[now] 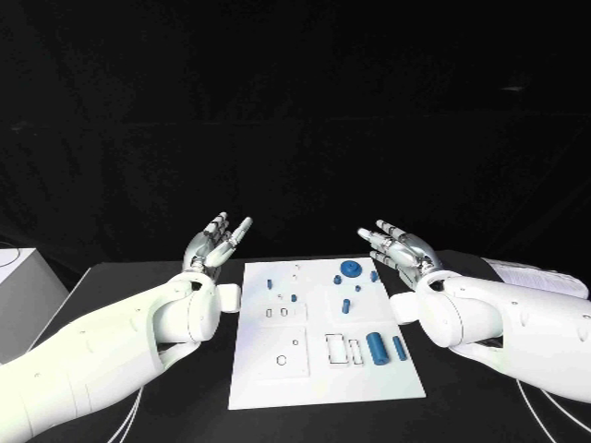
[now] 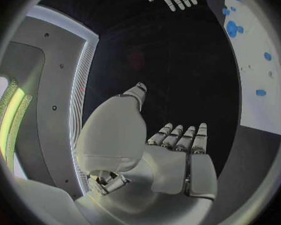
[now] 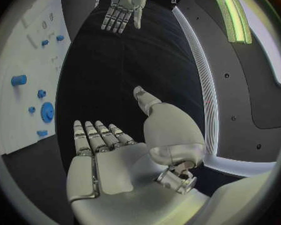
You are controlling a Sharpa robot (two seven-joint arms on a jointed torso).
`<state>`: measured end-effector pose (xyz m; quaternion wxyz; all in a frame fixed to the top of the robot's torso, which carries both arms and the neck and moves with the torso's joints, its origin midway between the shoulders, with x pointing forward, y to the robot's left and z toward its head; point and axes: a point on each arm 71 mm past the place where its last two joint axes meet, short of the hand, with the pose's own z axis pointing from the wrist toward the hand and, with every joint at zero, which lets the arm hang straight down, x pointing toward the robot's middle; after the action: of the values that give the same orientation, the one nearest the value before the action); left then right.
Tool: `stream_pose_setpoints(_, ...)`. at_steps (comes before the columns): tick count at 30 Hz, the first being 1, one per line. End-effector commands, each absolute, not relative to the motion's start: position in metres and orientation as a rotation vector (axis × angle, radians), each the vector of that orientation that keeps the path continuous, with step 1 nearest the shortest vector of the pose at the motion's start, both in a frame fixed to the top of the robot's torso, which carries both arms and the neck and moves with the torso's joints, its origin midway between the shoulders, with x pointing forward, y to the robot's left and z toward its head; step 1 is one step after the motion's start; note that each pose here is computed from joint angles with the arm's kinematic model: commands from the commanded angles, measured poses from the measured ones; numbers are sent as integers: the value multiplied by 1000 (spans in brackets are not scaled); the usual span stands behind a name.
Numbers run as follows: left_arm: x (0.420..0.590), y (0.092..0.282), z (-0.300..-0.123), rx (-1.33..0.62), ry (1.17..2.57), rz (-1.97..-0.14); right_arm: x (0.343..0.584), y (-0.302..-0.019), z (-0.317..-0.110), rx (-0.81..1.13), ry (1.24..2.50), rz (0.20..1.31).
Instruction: Assemble the parts on the task board
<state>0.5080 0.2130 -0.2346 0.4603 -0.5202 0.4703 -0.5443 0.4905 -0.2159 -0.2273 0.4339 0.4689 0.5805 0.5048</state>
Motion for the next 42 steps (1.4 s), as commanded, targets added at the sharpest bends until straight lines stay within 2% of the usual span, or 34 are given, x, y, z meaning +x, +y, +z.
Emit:
stream_pose_setpoints(1, 509, 205, -234, -1209, 1235, -1452, 491, -209, -229, 1129, 1605, 1353)
stream_pose_setpoints(6, 510, 205, -235, -1209, 1235, -1455, 492, -211, -229, 1119, 1635, 1358)
stream_pose_setpoints(7, 509, 211, -240, -1210, 1255, -1472, 506, -237, -223, 885, 1580, 1219)
stream_pose_setpoints(16, 502, 220, -234, -1087, 1358, -1527, 520, -247, -209, 421, 1586, 998)
stream_pose_setpoints(26, 490, 223, -217, -923, 1470, -1570, 530, -237, -192, 16, 1609, 792)
stream_pose_setpoints(35, 480, 220, -190, -817, 1498, -1625, 543, -231, -174, -144, 1646, 651)
stream_pose_setpoints(42, 475, 221, -176, -784, 1495, -1651, 549, -225, -157, -201, 1600, 583)
